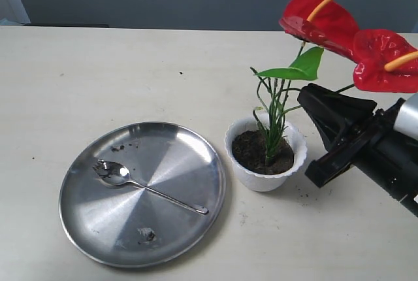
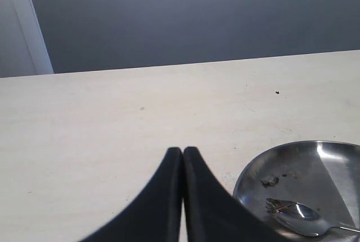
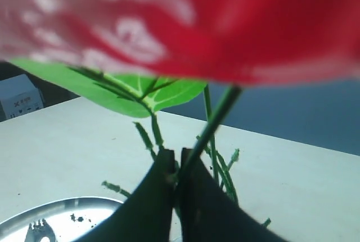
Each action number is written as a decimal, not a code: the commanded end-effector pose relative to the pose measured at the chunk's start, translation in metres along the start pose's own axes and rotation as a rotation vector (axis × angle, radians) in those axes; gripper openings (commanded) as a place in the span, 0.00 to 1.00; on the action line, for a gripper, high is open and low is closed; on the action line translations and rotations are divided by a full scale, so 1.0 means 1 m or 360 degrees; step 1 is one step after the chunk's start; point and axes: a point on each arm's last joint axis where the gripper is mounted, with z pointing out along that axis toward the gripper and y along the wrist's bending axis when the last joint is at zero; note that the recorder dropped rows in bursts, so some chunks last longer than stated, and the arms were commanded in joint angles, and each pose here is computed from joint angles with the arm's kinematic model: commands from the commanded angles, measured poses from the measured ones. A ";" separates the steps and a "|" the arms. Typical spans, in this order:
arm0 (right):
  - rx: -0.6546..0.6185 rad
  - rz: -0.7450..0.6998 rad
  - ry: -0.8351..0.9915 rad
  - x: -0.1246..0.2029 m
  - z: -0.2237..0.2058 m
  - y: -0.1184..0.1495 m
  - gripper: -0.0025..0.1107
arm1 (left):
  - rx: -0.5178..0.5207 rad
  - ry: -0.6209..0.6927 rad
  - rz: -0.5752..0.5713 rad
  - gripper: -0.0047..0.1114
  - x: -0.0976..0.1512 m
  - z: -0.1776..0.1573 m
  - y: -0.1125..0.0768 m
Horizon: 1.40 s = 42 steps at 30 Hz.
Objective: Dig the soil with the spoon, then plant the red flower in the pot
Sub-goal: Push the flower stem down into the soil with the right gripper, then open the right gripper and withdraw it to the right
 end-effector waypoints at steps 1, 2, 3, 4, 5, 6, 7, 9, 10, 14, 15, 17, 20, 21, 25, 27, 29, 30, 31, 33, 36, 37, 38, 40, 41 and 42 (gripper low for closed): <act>0.0019 0.0071 0.0173 0.011 -0.002 -0.001 0.02 | 0.0007 -0.0015 -0.0005 0.04 -0.002 -0.001 0.000; 0.0023 0.0095 0.0175 0.011 -0.002 -0.001 0.02 | 0.0007 -0.0015 -0.0005 0.04 -0.002 -0.001 0.000; 0.0026 0.0107 0.0184 0.012 -0.002 -0.001 0.02 | 0.0007 -0.0015 -0.0005 0.04 -0.002 -0.001 0.000; 0.0031 0.0113 0.0182 0.012 -0.002 -0.001 0.02 | 0.0007 -0.0015 -0.0005 0.04 -0.002 -0.001 0.000; 0.0043 0.0125 0.0180 0.012 -0.002 -0.002 0.02 | 0.0007 -0.0015 -0.0005 0.04 -0.002 -0.001 0.000; 0.0054 0.0130 0.0177 0.012 -0.002 -0.003 0.02 | 0.0007 -0.0015 -0.0005 0.04 -0.002 -0.001 0.000; 0.0058 0.0136 0.0176 0.012 -0.002 -0.003 0.02 | 0.0007 -0.0015 -0.0005 0.04 -0.002 -0.001 0.000; 0.0064 0.0139 0.0175 0.012 -0.002 -0.003 0.02 | 0.0007 -0.0015 -0.0005 0.04 -0.002 -0.001 0.000; 0.0064 0.0139 0.0175 0.012 -0.002 -0.003 0.02 | 0.0007 -0.0015 -0.0005 0.04 -0.002 -0.001 0.000; 0.0064 0.0143 0.0175 0.012 -0.002 -0.003 0.02 | 0.0007 -0.0015 -0.0005 0.04 -0.002 -0.001 0.000; 0.0064 0.0143 0.0175 0.012 -0.002 -0.003 0.02 | 0.0007 -0.0015 -0.0005 0.04 -0.002 -0.001 0.000; 0.0064 0.0143 0.0175 0.012 -0.002 -0.003 0.02 | 0.0007 -0.0015 -0.0005 0.04 -0.002 -0.001 0.000; 0.0064 0.0143 0.0175 0.012 -0.002 -0.003 0.02 | 0.0007 -0.0015 -0.0005 0.04 -0.002 -0.001 0.000; 0.0064 0.0143 0.0175 0.012 -0.002 -0.003 0.02 | 0.0007 -0.0015 -0.0005 0.04 -0.002 -0.001 0.000; 0.0064 0.0143 0.0175 0.012 -0.002 -0.003 0.02 | 0.0007 -0.0015 -0.0005 0.04 -0.002 -0.001 0.000; 0.0064 0.0143 0.0175 0.012 -0.002 -0.003 0.02 | 0.0007 -0.0015 -0.0005 0.04 -0.002 -0.001 0.000; 0.0062 0.0143 0.0169 0.011 -0.002 -0.003 0.02 | 0.0007 -0.0015 -0.0005 0.04 -0.002 -0.001 0.000; 0.0062 0.0143 0.0169 0.011 -0.002 -0.003 0.02 | 0.0007 -0.0015 -0.0005 0.04 -0.002 -0.001 0.000; 0.0062 0.0143 0.0169 0.011 -0.002 -0.003 0.02 | 0.0007 -0.0015 -0.0005 0.04 -0.002 -0.001 0.000; 0.0062 0.0143 0.0169 0.011 -0.002 -0.003 0.02 | 0.0007 -0.0015 -0.0005 0.04 -0.002 -0.001 0.000; 0.0063 0.0147 0.0169 0.011 -0.002 -0.003 0.02 | 0.0007 -0.0015 -0.0005 0.04 -0.002 -0.001 0.000; 0.0063 0.0147 0.0169 0.011 -0.002 -0.003 0.02 | 0.0007 -0.0015 -0.0005 0.04 -0.002 -0.001 0.000; 0.0063 0.0147 0.0169 0.011 -0.002 -0.003 0.02 | 0.0007 -0.0015 -0.0005 0.04 -0.002 -0.001 0.000; 0.0063 0.0147 0.0169 0.011 -0.002 -0.003 0.02 | 0.0007 -0.0015 -0.0005 0.04 -0.002 -0.001 0.000; 0.0063 0.0147 0.0169 0.011 -0.002 -0.003 0.03 | 0.0007 -0.0015 -0.0005 0.04 -0.002 -0.001 0.000; 0.0063 0.0147 0.0169 0.011 -0.002 -0.003 0.10 | 0.0007 -0.0015 -0.0005 0.04 -0.002 -0.001 0.000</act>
